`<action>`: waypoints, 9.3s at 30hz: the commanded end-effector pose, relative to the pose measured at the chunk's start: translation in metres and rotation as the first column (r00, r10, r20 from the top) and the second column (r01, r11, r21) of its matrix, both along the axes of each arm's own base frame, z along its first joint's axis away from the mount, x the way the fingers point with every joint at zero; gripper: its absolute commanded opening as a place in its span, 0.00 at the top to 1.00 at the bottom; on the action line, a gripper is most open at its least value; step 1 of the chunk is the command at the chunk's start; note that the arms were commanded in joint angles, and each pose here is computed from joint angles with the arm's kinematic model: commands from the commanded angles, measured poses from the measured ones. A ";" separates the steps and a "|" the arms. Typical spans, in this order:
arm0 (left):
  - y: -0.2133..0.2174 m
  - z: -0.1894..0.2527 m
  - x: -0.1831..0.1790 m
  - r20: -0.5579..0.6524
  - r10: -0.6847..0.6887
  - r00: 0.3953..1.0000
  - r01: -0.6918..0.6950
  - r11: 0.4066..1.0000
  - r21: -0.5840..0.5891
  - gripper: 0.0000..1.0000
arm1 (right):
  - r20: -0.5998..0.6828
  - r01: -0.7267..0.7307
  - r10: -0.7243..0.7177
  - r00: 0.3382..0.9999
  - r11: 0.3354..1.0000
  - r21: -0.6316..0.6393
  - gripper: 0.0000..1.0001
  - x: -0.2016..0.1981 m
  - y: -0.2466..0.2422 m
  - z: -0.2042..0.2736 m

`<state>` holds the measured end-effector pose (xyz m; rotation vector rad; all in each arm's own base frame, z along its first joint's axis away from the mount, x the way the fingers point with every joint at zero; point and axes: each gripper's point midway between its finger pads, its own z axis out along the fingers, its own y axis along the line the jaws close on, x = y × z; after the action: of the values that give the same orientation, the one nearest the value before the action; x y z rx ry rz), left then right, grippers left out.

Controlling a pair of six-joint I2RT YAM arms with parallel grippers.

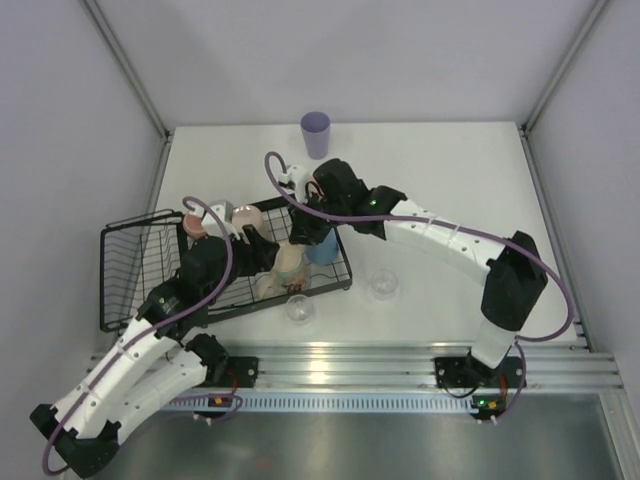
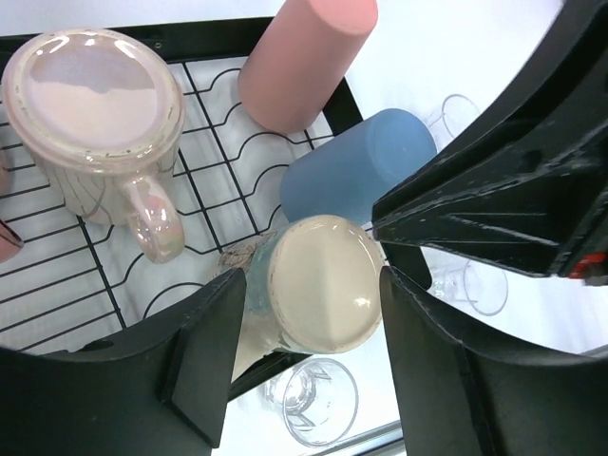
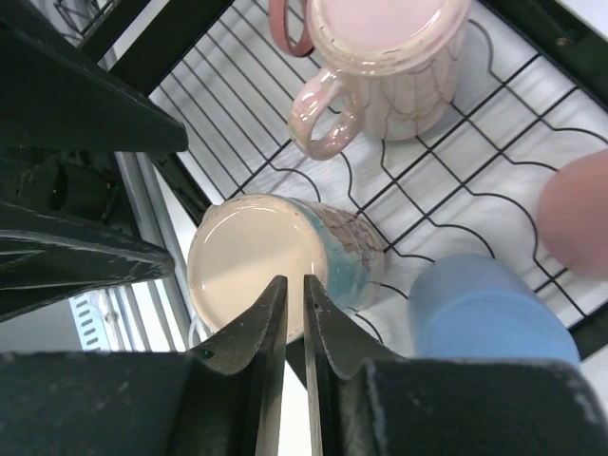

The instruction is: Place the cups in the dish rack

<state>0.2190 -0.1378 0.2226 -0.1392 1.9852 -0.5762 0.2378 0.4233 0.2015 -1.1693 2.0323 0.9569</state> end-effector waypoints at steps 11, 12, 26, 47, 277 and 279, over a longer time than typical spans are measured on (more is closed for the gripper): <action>-0.061 0.061 0.002 0.031 -0.352 0.935 0.351 0.935 0.050 0.42 | 0.098 0.369 -0.403 0.910 0.895 0.252 0.87 0.035 -0.091 0.110; -0.068 0.066 0.001 0.030 -0.381 0.924 0.379 0.924 0.038 0.45 | 0.098 0.401 -0.439 0.893 0.875 0.270 0.88 0.041 -0.106 0.116; -0.086 -0.012 -0.005 -0.229 -0.462 0.857 0.486 0.872 0.059 0.54 | 0.049 0.468 -0.501 0.864 0.835 0.289 0.90 0.064 -0.148 0.107; -0.047 -0.043 0.009 -0.307 -0.241 0.921 0.313 0.926 0.212 0.54 | 0.032 0.484 -0.512 0.859 0.830 0.275 0.88 0.080 -0.141 0.093; -0.086 0.162 0.161 0.196 -0.433 0.880 0.475 0.793 -0.381 0.02 | -0.057 0.020 0.131 0.990 0.269 0.963 1.00 0.087 -0.142 0.261; -0.085 0.168 0.159 0.209 -0.424 0.882 0.472 0.793 -0.385 0.02 | -0.051 0.011 0.144 0.988 0.263 0.965 1.00 0.083 -0.143 0.263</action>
<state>0.3834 -0.2274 0.3679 0.0851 1.8175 -1.3579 0.3844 0.2968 0.4024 -0.1527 1.3196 2.0081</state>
